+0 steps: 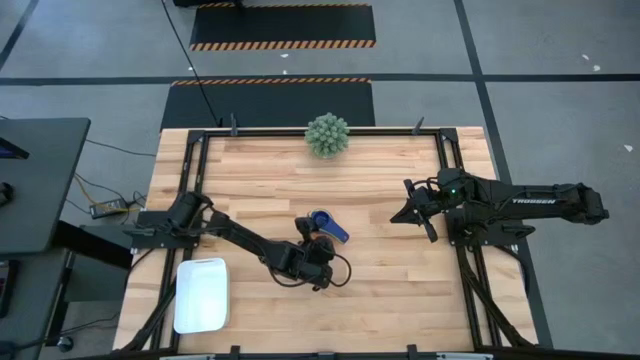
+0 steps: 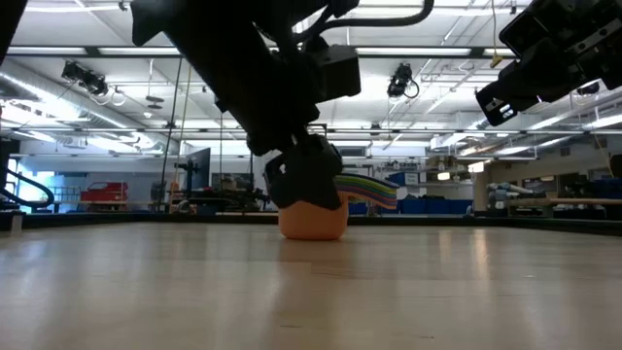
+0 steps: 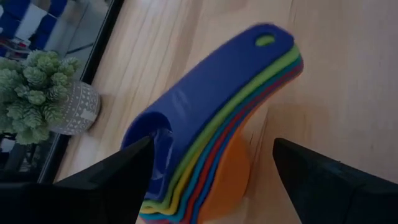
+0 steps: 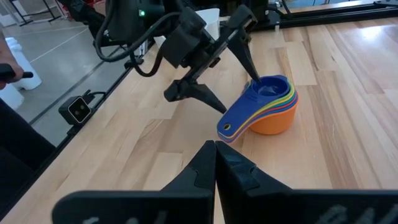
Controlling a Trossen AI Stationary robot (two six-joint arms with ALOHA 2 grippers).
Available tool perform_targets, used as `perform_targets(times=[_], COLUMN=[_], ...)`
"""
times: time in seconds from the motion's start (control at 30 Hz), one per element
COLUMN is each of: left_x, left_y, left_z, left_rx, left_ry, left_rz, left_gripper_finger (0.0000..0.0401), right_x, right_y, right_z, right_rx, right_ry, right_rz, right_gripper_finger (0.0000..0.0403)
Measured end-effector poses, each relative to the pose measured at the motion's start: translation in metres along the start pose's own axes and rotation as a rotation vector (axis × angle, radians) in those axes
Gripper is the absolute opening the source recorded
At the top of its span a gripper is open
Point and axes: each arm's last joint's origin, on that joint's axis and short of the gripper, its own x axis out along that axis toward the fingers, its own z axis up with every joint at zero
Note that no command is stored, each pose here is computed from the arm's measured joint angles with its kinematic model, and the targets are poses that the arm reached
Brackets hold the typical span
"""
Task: Nest measuring cups in basket
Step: Put the nested measuring cups into the white bin
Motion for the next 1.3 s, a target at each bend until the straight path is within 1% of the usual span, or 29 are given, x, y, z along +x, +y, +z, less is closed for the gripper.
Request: perform_targets(times=[0.17, 0.27, 0.4, 0.53, 0.7, 0.9, 1.1, 1.3], left_x=[0.002, 0.009, 0.017, 0.019, 0.021, 0.031, 0.037, 0.037], left_y=[0.002, 0.002, 0.003, 0.004, 0.005, 0.012, 0.016, 0.016], left_z=[0.001, -0.001, -0.002, -0.002, -0.002, -0.002, -0.002, -0.002], left_rx=[0.008, 0.004, -0.005, -0.007, -0.008, -0.029, -0.063, -0.064], left_ry=[-0.003, 0.005, 0.017, 0.021, 0.032, 0.069, 0.08, 0.08], left_rz=[0.028, 0.036, 0.034, 0.033, 0.023, -0.037, -0.033, -0.028], left_gripper_finger=[0.0334, 0.0334, 0.0334, 0.0334, 0.0334, 0.0334, 0.0334, 0.0334], right_x=[0.0, 0.0, 0.0, 0.0, 0.0, 0.0, 0.0, 0.0], right_y=[0.0, 0.0, 0.0, 0.0, 0.0, 0.0, 0.0, 0.0], right_z=[0.0, 0.0, 0.0, 0.0, 0.001, 0.001, 0.001, 0.001], right_rx=[0.0, 0.0, 0.0, -0.002, -0.004, -0.003, -0.003, -0.003], right_ry=[0.0, 0.0, 0.0, -0.005, -0.008, -0.007, -0.007, -0.007], right_rz=[0.0, 0.0, 0.0, 0.0, 0.0, 0.0, 0.0, 0.0], right_gripper_finger=[0.0014, 0.0014, 0.0014, 0.0014, 0.0014, 0.0014, 0.0014, 0.0014])
